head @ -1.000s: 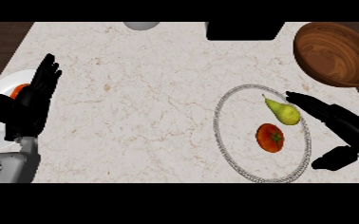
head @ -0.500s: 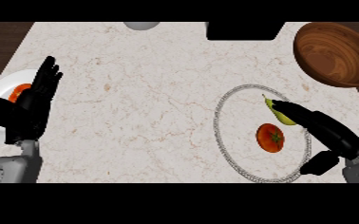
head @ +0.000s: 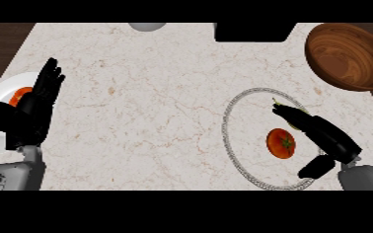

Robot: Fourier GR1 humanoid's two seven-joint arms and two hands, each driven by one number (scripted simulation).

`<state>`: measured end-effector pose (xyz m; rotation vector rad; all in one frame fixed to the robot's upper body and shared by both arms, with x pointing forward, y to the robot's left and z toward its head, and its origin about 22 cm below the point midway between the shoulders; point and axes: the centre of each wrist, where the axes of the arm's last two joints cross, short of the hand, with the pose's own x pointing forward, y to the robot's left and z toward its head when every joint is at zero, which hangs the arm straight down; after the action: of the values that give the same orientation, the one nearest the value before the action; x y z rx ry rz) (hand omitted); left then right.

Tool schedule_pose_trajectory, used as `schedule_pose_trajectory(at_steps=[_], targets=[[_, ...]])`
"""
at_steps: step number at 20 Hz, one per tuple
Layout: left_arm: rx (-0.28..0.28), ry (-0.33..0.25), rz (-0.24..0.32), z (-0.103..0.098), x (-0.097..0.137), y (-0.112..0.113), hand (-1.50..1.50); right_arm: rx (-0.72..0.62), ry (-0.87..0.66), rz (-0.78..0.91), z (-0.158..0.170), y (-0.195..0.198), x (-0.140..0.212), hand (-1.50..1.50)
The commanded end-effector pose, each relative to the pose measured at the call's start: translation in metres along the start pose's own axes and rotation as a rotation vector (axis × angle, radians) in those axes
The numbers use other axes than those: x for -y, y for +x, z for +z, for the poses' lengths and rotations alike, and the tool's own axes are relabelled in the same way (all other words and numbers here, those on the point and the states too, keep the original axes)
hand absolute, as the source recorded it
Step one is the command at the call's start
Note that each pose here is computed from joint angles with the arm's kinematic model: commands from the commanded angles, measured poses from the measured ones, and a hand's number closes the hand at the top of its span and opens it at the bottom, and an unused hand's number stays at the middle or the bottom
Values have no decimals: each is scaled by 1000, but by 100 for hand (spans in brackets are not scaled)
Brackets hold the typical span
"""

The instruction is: Pick the tomato from the placemat and place it in the bowl

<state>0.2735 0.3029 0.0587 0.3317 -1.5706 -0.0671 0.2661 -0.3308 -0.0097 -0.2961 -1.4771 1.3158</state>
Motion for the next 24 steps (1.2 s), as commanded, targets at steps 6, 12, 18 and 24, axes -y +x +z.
schedule_pose_trajectory(at_steps=[6,12,18,24], targets=[[16,-13,-10,0,15,-1,0,67,94,14,-23,-6,-29,150],[0,-15,-2,-2,0,-8,0,109,46,-29,-38,9,2,150],[15,-3,-22,-5,4,-4,0,-20,-41,-18,-69,10,-6,150],[15,-53,14,0,15,-1,0,-584,-88,118,-113,23,54,150]])
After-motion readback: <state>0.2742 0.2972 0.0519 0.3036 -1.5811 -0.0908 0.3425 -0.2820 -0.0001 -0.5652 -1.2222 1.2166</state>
